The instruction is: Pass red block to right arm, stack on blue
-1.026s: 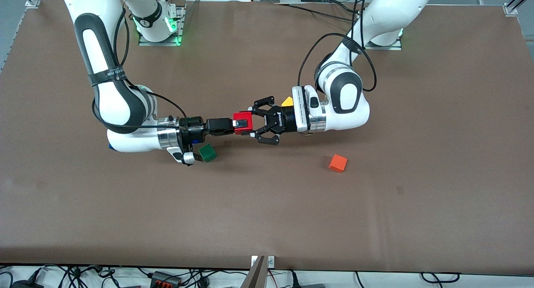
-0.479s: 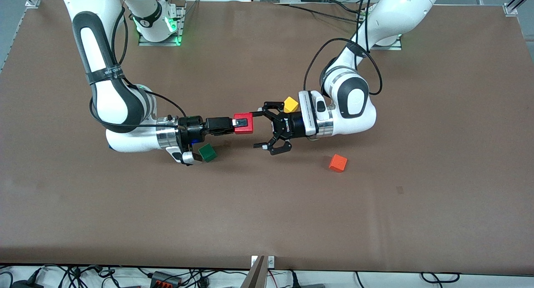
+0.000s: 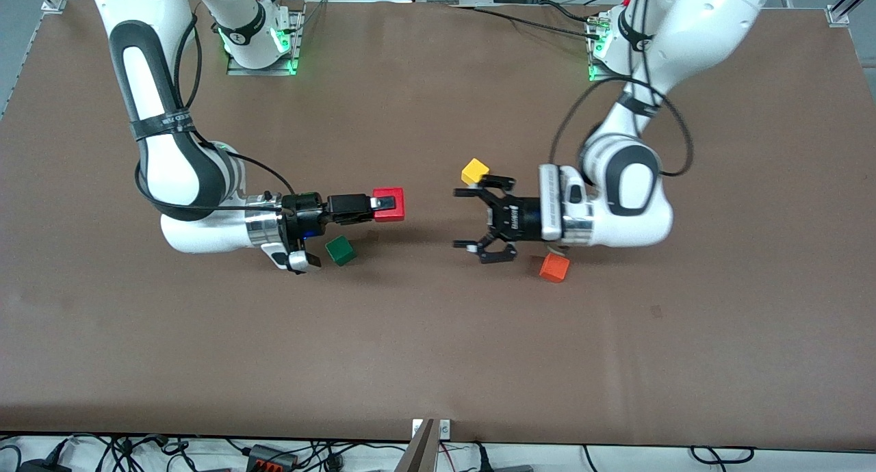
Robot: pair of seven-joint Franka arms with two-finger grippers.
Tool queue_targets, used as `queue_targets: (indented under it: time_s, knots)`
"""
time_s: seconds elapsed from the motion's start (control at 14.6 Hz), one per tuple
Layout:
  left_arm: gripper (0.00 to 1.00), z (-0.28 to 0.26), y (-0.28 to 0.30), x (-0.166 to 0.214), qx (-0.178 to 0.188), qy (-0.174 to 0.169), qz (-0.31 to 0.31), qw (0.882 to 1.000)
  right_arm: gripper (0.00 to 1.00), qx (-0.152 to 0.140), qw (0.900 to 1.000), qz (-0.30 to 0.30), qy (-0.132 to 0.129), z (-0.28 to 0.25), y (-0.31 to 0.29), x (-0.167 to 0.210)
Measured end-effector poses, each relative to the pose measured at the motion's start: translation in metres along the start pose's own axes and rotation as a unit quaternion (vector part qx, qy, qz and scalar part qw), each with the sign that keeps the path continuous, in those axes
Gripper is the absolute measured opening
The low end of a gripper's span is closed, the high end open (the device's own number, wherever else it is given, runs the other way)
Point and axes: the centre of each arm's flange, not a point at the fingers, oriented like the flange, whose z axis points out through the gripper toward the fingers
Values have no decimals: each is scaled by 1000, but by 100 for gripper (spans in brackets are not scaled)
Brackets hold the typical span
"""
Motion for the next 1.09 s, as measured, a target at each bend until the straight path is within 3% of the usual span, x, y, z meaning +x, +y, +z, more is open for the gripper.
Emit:
queue_targets:
  time_s: [0.21,0.41,0.55,0.75,0.96,1.09]
  knots:
    - [100,-52,-13,29,-69,-62,-37,995,56,-41,999,-3,-9,-65,16,1]
    - [100,-61,-9,49,-131,-155,-101,974,56,-124,992,6,-16,-139,43,-6]
    - [100,-64,-5,63,-163,-231,-140,949,56,-192,981,14,-33,-169,60,-13]
    - [100,-71,5,90,-186,-315,-213,906,56,-281,958,21,-56,-194,78,-21]
    - [100,-78,16,106,-178,-405,-257,859,56,-385,919,21,-82,-219,94,-26]
    - [100,-79,28,117,-158,-462,-307,817,56,-430,898,26,-92,-240,98,-32]
